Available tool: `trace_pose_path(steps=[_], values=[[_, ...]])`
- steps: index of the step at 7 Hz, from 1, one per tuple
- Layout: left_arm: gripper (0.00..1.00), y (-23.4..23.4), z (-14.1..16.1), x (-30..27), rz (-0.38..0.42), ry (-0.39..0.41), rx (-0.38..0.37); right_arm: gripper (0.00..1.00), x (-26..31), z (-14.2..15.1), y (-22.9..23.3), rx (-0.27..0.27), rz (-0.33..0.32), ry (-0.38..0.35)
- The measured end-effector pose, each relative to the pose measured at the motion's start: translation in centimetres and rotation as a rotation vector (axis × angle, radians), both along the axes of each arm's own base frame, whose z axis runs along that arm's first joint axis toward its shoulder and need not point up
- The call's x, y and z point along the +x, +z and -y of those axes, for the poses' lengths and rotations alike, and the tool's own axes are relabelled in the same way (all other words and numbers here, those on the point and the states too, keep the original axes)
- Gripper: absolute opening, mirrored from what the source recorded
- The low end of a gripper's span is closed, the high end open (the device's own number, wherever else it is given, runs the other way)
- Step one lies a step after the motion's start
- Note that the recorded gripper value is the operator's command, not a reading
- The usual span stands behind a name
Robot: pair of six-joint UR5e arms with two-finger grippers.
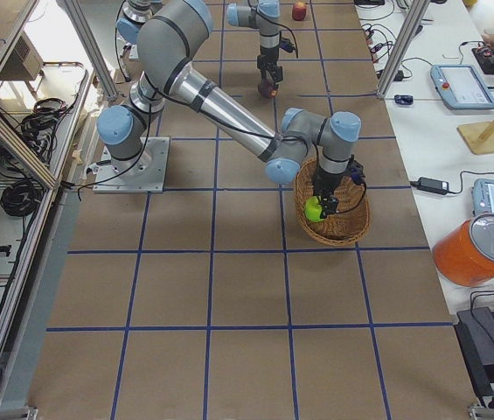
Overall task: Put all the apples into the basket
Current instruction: 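Release green apple into basket while left gripper sets dark red apple down, then grasp red apple with left gripper while right gripper grasps dark red apple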
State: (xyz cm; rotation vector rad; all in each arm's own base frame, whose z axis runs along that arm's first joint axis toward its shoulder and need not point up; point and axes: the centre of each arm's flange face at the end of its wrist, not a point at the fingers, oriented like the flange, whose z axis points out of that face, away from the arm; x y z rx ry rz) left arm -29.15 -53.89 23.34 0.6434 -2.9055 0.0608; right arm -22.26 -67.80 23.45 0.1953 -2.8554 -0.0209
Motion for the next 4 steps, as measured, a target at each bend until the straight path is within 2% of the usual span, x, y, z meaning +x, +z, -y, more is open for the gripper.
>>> trace_pose_path(steps=[2,4], values=[[1.0,3.4,3.1,9.5,0.028,-0.128,0.017,1.0,-0.2,-0.1,-0.3,0.002,-0.008,-0.01],[1.0,5.0,5.2,21.3,0.051,-0.326,-0.001,1.0,0.2,-0.5,0.9,0.029,-0.004,-0.013]])
